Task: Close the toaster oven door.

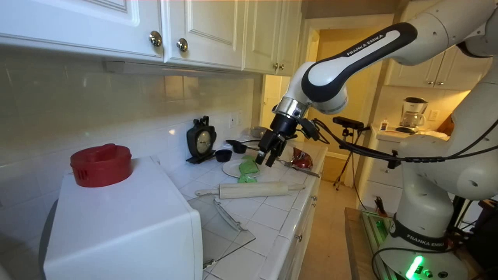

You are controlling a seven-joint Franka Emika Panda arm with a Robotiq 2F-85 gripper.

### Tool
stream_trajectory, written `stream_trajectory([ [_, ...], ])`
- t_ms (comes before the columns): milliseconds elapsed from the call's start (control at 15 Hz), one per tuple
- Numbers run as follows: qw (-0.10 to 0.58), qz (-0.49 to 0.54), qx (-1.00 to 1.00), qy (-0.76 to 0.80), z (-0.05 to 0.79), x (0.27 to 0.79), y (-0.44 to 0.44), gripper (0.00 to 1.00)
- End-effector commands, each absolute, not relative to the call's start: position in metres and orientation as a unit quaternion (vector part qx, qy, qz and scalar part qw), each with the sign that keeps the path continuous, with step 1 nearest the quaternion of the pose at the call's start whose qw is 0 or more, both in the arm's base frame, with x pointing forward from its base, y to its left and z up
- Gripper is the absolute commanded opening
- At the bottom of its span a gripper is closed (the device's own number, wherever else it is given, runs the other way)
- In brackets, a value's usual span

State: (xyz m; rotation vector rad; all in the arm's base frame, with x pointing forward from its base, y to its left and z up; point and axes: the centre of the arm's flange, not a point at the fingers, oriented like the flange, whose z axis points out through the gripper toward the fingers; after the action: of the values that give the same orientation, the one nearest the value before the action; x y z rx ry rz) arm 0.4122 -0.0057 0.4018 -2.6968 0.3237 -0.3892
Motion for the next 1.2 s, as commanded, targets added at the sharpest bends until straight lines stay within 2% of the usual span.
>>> stream_trajectory([
  [0, 0.227, -0.106, -0.963, 0.103, 0.381, 0.423, -0.014, 1.00],
  [200, 0.241, -0.079, -0.963, 0.093, 0.359, 0.420, -0.018, 1.00],
  [533, 0.226, -0.080, -0.962, 0.131, 0.334, 0.426, -0.027, 1.00],
  [800, 0.259, -0.103, -0.946, 0.169, 0.324, 0.433, -0.037, 1.00],
  [867, 0.241, -0.087, -0.953, 0.159, 0.331, 0.420, -0.034, 1.00],
  [1133, 0.240, -0.088, -0.954, 0.159, 0.331, 0.421, -0.034, 1.00],
])
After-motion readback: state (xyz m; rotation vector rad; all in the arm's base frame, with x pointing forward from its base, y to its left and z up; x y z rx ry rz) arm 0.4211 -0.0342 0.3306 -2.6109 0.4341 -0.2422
